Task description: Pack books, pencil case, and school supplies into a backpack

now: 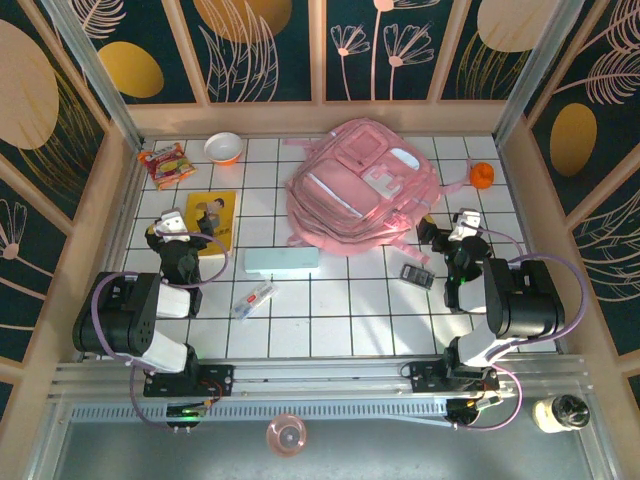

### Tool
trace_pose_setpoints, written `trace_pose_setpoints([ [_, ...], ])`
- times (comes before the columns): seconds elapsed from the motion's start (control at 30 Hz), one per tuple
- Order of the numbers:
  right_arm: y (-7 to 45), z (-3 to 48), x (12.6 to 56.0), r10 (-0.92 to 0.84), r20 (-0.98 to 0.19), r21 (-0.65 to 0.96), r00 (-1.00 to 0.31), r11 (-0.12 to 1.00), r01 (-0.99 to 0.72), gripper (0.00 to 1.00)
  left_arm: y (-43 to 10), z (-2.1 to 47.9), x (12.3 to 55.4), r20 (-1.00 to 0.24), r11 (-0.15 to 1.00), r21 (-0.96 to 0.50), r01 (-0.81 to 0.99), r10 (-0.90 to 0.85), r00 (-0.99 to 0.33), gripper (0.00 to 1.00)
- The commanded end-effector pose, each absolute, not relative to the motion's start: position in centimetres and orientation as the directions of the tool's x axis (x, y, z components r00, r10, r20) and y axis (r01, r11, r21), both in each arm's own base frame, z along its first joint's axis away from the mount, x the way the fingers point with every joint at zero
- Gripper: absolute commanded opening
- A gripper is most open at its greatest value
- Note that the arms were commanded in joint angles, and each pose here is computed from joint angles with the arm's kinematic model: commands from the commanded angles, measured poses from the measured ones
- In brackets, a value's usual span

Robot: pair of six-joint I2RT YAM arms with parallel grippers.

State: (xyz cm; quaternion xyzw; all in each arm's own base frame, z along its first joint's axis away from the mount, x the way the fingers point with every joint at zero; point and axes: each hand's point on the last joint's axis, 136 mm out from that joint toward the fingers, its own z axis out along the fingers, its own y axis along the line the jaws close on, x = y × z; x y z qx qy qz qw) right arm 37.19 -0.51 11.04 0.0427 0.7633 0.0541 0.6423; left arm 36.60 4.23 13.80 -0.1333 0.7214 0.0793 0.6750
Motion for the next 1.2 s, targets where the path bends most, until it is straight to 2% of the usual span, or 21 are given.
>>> trace_pose_setpoints([
  [0.0,-0.7,12.6,37.7,0.127,-0.986,0.129,-0.112,0.992,-0.014,0.99,4.2,13.8,36.9,-0.993,0.953,-0.090,-0.291,-0.109,-0.048,0.99],
  [0.17,-0.9,12.9,37.6,0.130,-0.986,0.132,-0.101,0.991,-0.007,0.99,3.9,14.1,36.8,-0.994,0.958,-0.084,-0.273,-0.098,-0.039,0.99],
  [0.27,-1.9,14.3,37.7,0.158,-0.982,0.154,-0.101,0.987,0.051,0.99,3.2,15.0,37.6,-0.991,0.968,-0.059,-0.244,-0.085,-0.100,0.97],
  [0.33,-2.2,15.5,38.0,0.213,-0.966,0.206,-0.147,0.977,0.057,0.99,3.7,15.8,38.3,-0.977,0.953,-0.097,-0.289,-0.147,-0.157,0.92],
  [0.43,-1.5,17.3,38.3,0.345,-0.905,0.353,-0.249,0.936,0.015,0.99,2.0,17.8,39.3,-0.953,0.955,-0.203,-0.217,-0.243,-0.179,0.79],
  [0.47,-1.4,17.9,38.4,0.389,-0.877,0.399,-0.283,0.917,0.022,0.99,0.8,18.5,39.8,-0.942,0.955,-0.242,-0.173,-0.274,-0.196,0.74],
  [0.63,-1.1,17.4,38.4,0.557,-0.683,0.539,-0.473,0.821,0.188,0.99,-7.6,19.4,42.8,-0.871,0.939,-0.342,0.031,-0.305,-0.386,0.67],
  [0.73,0.5,15.5,37.8,0.654,-0.503,0.636,-0.564,0.723,0.271,0.99,-13.1,18.0,44.7,-0.790,0.894,-0.431,0.122,-0.309,-0.529,0.57],
  [0.8,2.5,14.1,37.3,0.677,-0.411,0.675,-0.611,0.676,0.295,0.88,-16.5,16.8,45.8,-0.768,0.883,-0.438,0.169,-0.270,-0.581,0.55],
  [0.93,6.9,12.9,36.4,0.659,-0.380,0.670,-0.650,0.680,0.298,0.83,-21.6,13.2,47.4,-0.715,0.864,-0.454,0.217,-0.208,-0.668,0.56],
  [1.03,9.6,12.7,36.1,0.636,-0.373,0.668,-0.675,0.689,0.280,0.77,-24.3,10.2,48.1,-0.674,0.861,-0.453,0.232,-0.161,-0.721,0.52],
  [1.17,10.7,11.6,36.0,0.642,-0.352,0.654,-0.682,0.689,0.311,0.77,-26.5,6.8,47.2,-0.623,0.851,-0.467,0.240,-0.125,-0.772,0.44],
])
